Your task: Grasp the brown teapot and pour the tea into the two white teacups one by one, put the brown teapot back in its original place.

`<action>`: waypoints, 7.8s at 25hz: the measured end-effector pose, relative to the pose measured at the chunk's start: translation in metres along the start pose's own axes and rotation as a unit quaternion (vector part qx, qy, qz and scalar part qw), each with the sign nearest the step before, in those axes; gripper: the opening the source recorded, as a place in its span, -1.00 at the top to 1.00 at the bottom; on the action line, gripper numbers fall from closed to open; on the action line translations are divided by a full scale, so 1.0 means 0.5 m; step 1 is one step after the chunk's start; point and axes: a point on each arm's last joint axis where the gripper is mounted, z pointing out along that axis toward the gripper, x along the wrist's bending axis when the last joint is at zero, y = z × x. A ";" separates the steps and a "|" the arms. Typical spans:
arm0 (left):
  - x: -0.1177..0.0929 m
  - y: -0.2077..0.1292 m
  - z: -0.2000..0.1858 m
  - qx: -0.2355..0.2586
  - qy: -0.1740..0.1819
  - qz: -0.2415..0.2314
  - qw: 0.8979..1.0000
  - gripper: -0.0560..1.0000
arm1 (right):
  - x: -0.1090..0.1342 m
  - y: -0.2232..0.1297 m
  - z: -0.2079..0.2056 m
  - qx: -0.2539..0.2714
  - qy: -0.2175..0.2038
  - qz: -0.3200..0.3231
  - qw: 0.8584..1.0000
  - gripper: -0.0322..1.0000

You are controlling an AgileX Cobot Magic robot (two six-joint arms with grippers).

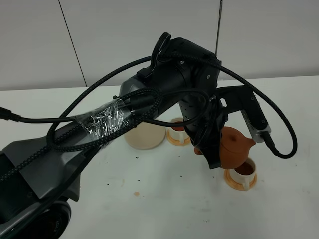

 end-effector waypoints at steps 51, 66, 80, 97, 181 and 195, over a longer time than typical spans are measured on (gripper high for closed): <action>0.026 -0.010 0.001 -0.009 0.025 0.001 1.000 0.56 | 0.000 0.000 0.000 0.000 0.000 0.000 1.000 0.48; 0.110 -0.096 0.008 0.017 0.015 -0.039 0.999 0.56 | 0.000 0.000 0.000 0.000 0.000 0.000 1.000 0.48; 0.199 -0.195 0.010 0.025 0.028 -0.097 0.995 0.56 | 0.000 0.000 0.000 0.000 0.000 0.000 1.000 0.48; 0.251 -0.261 0.044 0.031 0.034 -0.142 0.989 0.56 | 0.000 0.000 0.000 0.000 0.000 0.000 1.000 0.48; 0.276 -0.340 0.147 0.051 -0.051 -0.234 0.970 0.56 | 0.000 0.000 0.000 0.000 0.000 0.000 1.000 0.48; 0.276 -0.340 0.147 0.052 -0.051 -0.242 0.967 0.06 | 0.000 0.000 0.000 0.000 0.000 0.000 1.000 0.48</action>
